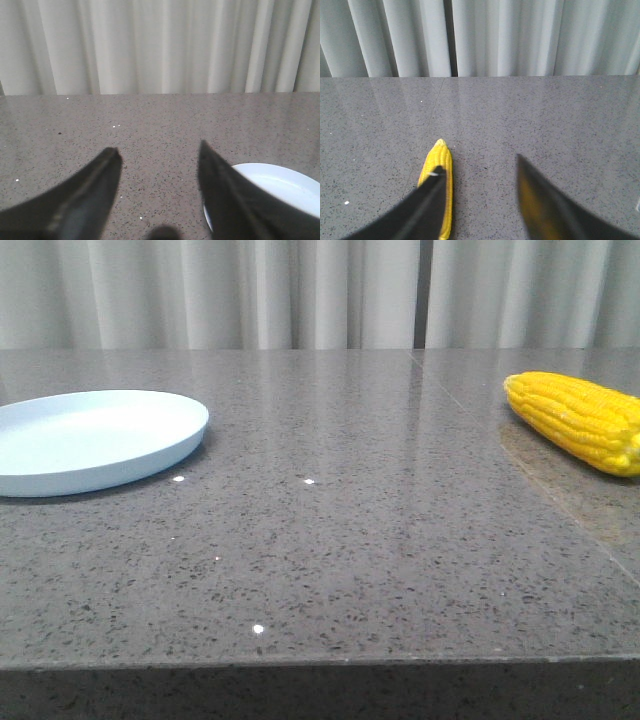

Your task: Place corn on plate with both arms

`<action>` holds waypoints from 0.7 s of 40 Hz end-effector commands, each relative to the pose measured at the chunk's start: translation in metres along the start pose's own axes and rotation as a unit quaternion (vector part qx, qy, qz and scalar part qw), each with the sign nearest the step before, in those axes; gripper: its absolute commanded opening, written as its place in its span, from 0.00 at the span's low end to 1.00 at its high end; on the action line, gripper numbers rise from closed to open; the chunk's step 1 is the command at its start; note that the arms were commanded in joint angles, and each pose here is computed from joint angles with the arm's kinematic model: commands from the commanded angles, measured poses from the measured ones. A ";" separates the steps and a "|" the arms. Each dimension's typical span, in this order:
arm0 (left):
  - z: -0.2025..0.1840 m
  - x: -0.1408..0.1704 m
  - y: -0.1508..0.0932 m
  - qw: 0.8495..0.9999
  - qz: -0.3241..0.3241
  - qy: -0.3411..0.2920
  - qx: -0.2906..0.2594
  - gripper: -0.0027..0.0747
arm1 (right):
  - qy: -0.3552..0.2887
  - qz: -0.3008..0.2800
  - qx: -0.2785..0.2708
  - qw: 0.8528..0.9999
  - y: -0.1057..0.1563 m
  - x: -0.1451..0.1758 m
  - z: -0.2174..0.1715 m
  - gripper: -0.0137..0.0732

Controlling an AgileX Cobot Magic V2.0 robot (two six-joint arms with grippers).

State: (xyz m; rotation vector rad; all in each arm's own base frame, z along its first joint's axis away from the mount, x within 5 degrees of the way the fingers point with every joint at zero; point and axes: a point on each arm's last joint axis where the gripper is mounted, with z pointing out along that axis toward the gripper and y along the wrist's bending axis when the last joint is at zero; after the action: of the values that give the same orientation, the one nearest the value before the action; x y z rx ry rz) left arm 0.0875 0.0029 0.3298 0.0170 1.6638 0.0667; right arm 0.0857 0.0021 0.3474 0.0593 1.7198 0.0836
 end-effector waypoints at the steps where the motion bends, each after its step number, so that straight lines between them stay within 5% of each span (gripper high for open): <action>1: -0.001 -0.018 0.001 0.999 -0.003 -0.053 -0.004 0.87 | -0.048 -0.009 0.004 0.999 0.000 -0.016 -0.002 0.81; 14: 0.007 -0.017 0.000 0.999 -0.021 -0.036 0.004 0.90 | -0.047 -0.009 0.004 0.999 0.000 -0.016 -0.002 0.82; 28: 0.090 -0.025 -0.021 0.986 -0.008 0.148 0.074 0.90 | -0.047 -0.009 0.004 0.999 0.000 -0.016 -0.002 0.82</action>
State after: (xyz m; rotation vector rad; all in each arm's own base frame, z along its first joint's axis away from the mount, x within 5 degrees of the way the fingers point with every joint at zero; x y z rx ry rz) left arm 0.1598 -0.0096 0.3298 0.0866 1.9765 -0.0442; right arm 0.0857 0.0021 0.3472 0.0592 1.7214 0.0837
